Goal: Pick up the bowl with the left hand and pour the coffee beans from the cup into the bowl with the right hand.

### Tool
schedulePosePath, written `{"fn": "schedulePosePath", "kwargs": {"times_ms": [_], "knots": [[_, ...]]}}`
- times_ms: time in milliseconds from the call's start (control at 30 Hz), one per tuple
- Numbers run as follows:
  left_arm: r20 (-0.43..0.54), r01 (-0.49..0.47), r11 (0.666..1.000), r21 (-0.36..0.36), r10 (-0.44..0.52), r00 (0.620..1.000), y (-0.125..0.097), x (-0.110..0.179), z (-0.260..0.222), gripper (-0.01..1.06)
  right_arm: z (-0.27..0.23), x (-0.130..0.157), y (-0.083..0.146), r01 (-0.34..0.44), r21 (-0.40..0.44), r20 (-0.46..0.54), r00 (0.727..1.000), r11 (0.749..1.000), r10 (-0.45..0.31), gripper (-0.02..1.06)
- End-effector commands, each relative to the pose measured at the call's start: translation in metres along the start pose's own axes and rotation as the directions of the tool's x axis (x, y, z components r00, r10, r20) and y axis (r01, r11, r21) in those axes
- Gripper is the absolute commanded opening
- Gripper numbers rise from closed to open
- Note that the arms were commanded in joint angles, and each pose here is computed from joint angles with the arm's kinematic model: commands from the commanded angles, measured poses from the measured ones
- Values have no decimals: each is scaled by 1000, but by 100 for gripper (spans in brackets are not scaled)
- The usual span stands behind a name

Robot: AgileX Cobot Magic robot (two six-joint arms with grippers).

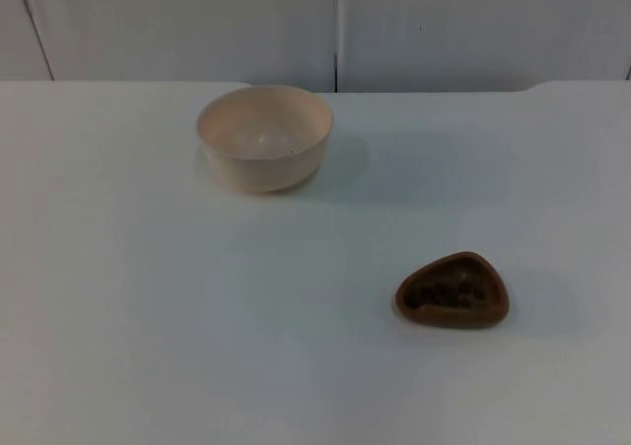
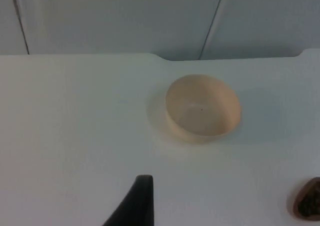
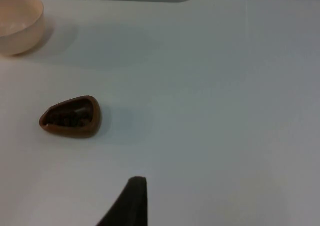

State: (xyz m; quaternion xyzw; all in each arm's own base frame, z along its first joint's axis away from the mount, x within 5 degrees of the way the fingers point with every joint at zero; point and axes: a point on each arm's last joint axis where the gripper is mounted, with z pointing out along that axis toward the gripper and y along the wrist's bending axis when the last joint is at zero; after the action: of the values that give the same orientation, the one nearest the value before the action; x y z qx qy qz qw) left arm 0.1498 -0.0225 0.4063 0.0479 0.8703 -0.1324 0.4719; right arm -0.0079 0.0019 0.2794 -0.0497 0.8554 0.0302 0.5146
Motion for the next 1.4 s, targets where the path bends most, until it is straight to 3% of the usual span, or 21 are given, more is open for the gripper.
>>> {"fn": "schedulePosePath", "kwargs": {"times_ms": [0,233,567,900,1367], "knots": [[11,-3,999,36,2,1000,-2,-7,3,105,0,0,0,9,8,10,1000,1000,-9,105],[-30,1,997,80,2,1000,1,-17,25,105,0,0,0,9,8,10,1000,1000,-9,105],[-184,6,991,137,20,983,9,-14,85,105,0,0,0,9,8,10,1000,1000,-9,105],[-288,76,995,69,-53,956,31,-5,156,105,0,0,0,9,8,10,1000,1000,-9,105],[-380,126,990,62,-93,920,43,-3,215,105,0,0,0,9,8,10,1000,1000,-9,105]]}}
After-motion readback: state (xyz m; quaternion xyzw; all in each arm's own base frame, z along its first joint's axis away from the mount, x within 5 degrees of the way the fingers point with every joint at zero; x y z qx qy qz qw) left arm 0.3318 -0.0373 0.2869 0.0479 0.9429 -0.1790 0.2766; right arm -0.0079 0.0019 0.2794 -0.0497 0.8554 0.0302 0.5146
